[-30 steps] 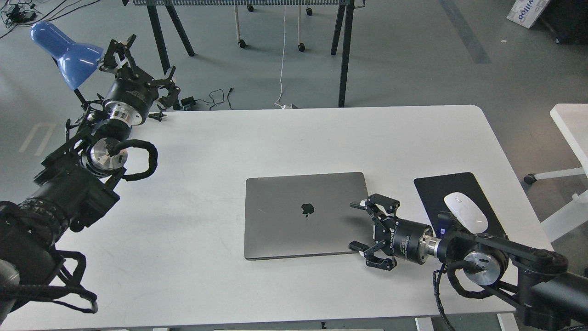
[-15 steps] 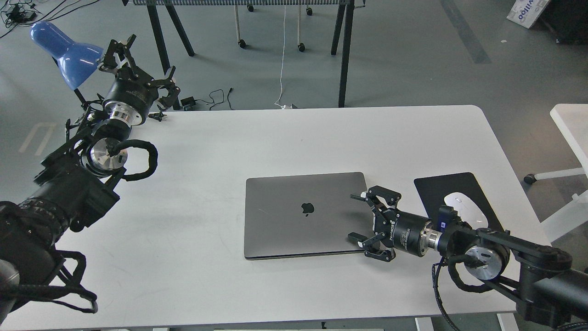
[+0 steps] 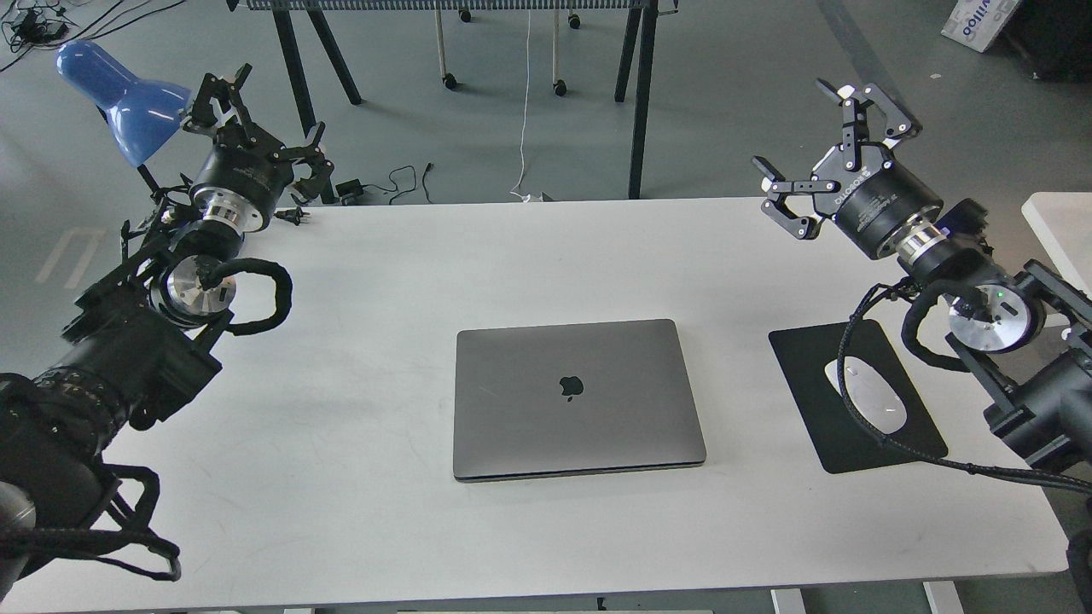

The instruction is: Close notebook with right arm

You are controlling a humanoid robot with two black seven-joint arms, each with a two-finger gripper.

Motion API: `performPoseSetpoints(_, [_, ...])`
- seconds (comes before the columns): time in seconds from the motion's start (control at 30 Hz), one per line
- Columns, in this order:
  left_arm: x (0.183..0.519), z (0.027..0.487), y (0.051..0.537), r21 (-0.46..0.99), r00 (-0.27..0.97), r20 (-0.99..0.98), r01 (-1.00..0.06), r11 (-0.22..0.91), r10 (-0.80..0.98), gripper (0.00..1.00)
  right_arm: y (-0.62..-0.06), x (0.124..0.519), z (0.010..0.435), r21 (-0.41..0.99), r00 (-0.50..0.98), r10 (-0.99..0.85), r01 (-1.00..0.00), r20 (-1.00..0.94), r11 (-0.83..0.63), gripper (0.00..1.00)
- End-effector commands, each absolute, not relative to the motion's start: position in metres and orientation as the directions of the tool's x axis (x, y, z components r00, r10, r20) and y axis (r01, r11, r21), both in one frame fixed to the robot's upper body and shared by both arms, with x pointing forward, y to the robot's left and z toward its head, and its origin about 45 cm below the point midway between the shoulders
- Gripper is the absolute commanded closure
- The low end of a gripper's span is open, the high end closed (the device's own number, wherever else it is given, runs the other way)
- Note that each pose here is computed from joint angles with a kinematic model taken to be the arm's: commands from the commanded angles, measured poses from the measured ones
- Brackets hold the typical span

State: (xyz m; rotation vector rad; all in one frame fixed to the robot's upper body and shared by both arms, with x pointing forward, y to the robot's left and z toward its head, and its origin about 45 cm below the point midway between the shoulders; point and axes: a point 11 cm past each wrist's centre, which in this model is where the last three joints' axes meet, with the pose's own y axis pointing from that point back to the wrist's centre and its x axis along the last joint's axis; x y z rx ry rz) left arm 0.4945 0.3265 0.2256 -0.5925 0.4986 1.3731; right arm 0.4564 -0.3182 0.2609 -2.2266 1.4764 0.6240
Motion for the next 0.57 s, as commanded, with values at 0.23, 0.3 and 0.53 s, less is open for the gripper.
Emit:
performPoseSetpoints(0.23, [0.496, 0.23, 0.331, -0.119, 0.126, -0.681, -0.991, 0.061, 0.721, 0.0, -0.36, 0.478, 0.271, -0.115, 0.203, -0.611, -0.977, -0.765, -0.18, 0.0])
performPoseSetpoints(0.3, [0.496, 0.231, 0.331, -0.119, 0.126, -0.682, -0.991, 0.06, 0.72, 0.0, -0.353, 0.479, 0.268, -0.119, 0.207, -0.599, -0.976, -0.773, -0.183, 0.0])
performPoseSetpoints(0.53, [0.496, 0.23, 0.33, -0.119, 0.126, -0.683, -0.991, 0.061, 0.72, 0.0, -0.338, 0.48, 0.257, -0.1, 0.203, -0.587, -0.974, -0.783, -0.204, 0.0])
